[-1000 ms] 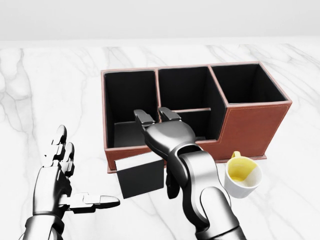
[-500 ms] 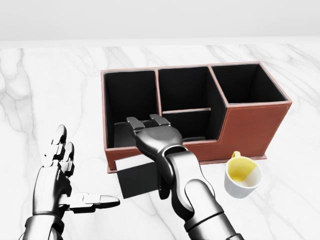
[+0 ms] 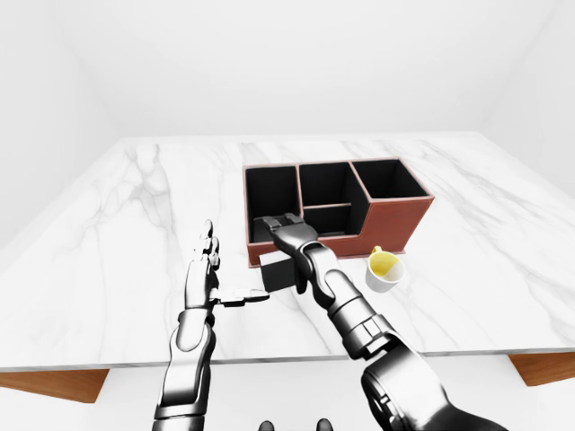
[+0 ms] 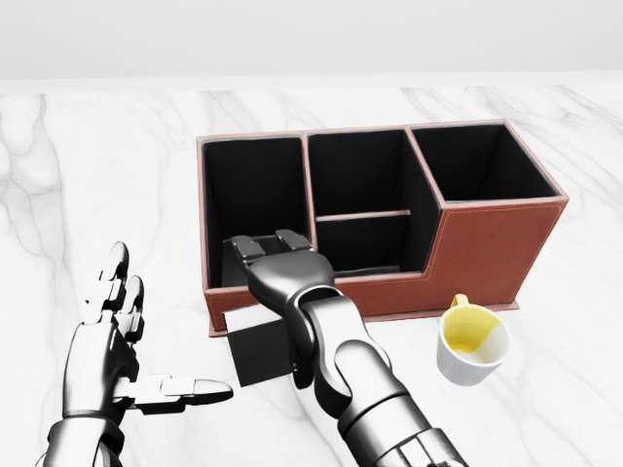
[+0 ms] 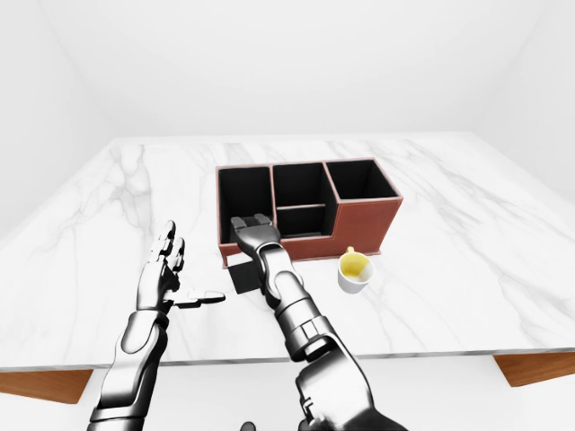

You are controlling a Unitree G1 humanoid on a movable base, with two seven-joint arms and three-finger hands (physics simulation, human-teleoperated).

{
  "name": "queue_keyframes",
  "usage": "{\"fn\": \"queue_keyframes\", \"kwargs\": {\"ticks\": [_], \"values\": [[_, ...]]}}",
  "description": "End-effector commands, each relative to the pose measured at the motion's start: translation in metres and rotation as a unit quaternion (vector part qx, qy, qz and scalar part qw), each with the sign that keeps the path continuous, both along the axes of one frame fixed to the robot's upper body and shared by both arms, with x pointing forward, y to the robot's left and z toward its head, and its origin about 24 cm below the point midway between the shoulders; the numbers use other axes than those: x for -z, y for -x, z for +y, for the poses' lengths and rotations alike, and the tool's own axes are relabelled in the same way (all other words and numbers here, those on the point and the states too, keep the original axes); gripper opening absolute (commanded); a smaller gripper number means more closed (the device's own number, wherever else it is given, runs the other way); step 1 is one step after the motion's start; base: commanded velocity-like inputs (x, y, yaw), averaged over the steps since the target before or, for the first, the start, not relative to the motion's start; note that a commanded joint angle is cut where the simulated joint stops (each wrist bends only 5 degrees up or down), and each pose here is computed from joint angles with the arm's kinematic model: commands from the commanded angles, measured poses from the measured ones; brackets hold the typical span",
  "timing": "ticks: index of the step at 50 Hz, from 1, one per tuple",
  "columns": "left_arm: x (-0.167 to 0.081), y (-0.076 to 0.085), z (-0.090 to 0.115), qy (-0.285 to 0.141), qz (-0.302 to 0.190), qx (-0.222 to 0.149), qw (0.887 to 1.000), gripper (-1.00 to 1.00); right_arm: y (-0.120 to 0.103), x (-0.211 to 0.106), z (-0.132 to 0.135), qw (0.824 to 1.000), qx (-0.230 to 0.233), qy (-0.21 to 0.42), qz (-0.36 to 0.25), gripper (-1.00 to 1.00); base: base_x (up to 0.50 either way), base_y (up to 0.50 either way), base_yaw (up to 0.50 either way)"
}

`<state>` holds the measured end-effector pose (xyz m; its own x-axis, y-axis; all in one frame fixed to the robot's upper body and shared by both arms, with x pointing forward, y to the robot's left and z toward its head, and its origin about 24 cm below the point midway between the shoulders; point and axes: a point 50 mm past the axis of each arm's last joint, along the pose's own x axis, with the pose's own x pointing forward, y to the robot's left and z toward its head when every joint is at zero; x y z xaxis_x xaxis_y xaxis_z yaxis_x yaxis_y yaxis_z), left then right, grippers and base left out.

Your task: Pick up the book and place it in the caddy.

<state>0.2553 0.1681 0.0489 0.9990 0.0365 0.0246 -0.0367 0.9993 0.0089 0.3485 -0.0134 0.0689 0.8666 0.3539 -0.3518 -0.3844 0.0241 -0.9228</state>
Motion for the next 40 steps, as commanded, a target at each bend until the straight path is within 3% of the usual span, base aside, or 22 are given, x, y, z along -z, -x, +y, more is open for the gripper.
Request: {"fn": "queue_keyframes", "kwargs": {"ticks": [1,40], "values": [[0.0,0.0,0.0,0.001,0.0,0.0,1.0,1.0,-0.002,0.007,0.009,1.0,-0.005,0.001,0.003,1.0,0.0,0.0,0.0],[0.001,0.0,0.0,0.002,0.0,0.0,1.0,1.0,0.004,0.044,0.011,0.999,0.011,0.014,0.042,1.0,0.0,0.0,0.0]]}}
